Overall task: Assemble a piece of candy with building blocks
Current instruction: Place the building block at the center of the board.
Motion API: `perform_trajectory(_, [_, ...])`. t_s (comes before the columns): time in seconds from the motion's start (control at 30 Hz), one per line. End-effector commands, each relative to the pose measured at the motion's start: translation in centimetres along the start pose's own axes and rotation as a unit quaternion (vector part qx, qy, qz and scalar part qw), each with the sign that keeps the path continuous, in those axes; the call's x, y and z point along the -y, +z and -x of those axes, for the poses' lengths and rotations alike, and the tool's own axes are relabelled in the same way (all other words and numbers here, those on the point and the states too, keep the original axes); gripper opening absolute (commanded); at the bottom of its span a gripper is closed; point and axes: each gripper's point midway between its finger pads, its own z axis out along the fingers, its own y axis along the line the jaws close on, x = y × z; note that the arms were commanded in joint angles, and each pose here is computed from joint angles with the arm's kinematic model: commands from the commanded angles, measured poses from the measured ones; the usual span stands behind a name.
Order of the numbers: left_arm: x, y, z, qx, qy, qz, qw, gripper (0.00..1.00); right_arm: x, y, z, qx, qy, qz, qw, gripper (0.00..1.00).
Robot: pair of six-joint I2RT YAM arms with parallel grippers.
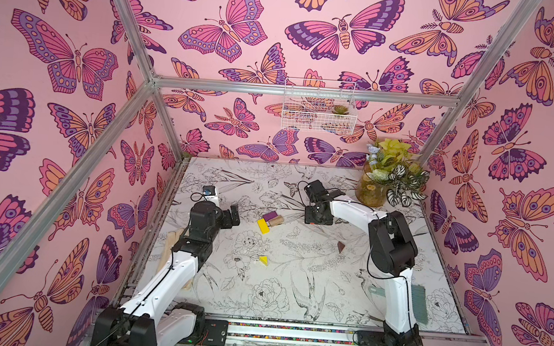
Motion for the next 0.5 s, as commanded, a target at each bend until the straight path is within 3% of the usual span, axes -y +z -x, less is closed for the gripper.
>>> perform_trajectory(0.0, [0.2, 0.1, -0.1, -0.007, 0.003, -0.003, 1.000, 1.00, -0.1, 0.6, -0.5, -0.015, -0.007, -0.008, 1.000, 0.72])
perform_trajectory(0.27, [0.2, 0.1, -0.1, -0.009, 0.005, -0.003, 1.000, 1.00, 0.2, -0.9, 0.6, 0.009, -0.003, -0.016, 1.000, 0.77])
perform_trajectory(0.47, [0.2, -0.4, 0.3, 0.000, 0.006, -0.003, 1.000, 1.00, -1.1, -7.4, 4.0, 0.097, -0.047, -0.034, 0.994, 0.79])
